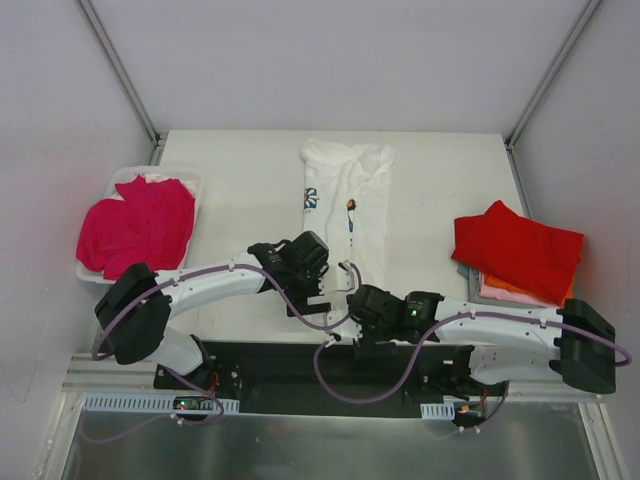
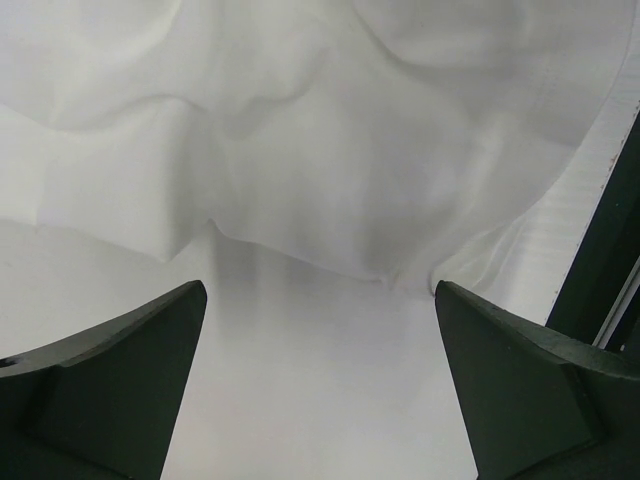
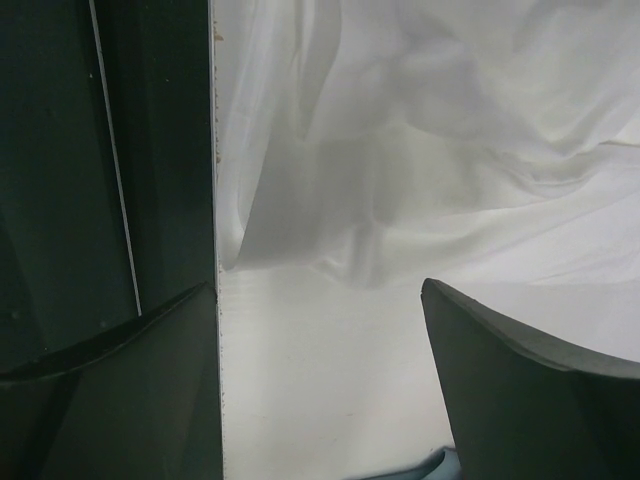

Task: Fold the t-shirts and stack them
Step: Grab the bottom of the folded rectangular tshirt with right arm

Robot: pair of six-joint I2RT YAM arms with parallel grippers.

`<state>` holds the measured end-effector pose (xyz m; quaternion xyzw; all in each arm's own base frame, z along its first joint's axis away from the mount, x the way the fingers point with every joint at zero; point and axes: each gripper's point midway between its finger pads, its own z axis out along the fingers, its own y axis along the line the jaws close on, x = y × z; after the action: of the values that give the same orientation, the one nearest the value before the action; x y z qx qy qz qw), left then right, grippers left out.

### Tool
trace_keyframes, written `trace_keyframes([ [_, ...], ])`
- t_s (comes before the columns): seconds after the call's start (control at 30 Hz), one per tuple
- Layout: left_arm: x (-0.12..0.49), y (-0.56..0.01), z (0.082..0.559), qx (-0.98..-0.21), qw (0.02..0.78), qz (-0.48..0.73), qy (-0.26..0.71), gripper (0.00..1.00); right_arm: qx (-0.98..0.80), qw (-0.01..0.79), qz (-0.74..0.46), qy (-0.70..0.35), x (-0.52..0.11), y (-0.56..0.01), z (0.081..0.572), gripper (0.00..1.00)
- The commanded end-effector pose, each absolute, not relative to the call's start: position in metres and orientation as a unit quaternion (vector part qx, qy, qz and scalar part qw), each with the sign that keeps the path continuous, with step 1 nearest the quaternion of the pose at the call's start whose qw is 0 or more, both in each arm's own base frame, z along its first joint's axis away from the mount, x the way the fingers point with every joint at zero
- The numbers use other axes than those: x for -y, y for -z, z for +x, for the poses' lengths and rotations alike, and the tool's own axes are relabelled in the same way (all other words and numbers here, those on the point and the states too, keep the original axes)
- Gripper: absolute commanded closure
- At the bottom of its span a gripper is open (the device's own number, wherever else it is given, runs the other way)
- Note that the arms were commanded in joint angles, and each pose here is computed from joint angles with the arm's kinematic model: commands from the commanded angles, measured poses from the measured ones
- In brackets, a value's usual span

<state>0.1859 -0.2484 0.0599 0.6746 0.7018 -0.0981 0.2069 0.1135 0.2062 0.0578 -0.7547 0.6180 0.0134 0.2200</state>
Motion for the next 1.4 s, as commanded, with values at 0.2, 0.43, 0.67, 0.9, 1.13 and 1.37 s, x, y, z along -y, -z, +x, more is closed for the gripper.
trace_keyframes([
  [0.2, 0.242, -0.136, 0.223, -0.7, 0.34, 0.619, 0.108, 0.01, -0.611, 0.224, -0.758, -0.039, -0.228, -0.073, 0.114, 0.12],
  [0.43, 0.217, -0.146, 0.254, -0.713, 0.365, 0.594, 0.078, 0.01, -0.617, 0.218, -0.754, -0.058, -0.263, -0.07, 0.118, 0.12],
  [0.67, 0.204, -0.147, 0.287, -0.726, 0.372, 0.574, 0.069, 0.01, -0.618, 0.19, -0.76, -0.063, -0.292, -0.055, 0.123, 0.12],
  [0.9, 0.19, -0.151, 0.307, -0.733, 0.381, 0.561, 0.06, 0.01, -0.615, 0.181, -0.765, -0.062, -0.299, -0.048, 0.125, 0.14],
  [1.13, 0.188, -0.153, 0.308, -0.733, 0.385, 0.557, 0.063, 0.01, -0.613, 0.163, -0.768, -0.091, -0.303, -0.039, 0.119, 0.15],
  [1.37, 0.186, -0.151, 0.307, -0.733, 0.383, 0.559, 0.062, 0.01, -0.613, 0.154, -0.768, -0.102, -0.304, -0.032, 0.125, 0.16],
])
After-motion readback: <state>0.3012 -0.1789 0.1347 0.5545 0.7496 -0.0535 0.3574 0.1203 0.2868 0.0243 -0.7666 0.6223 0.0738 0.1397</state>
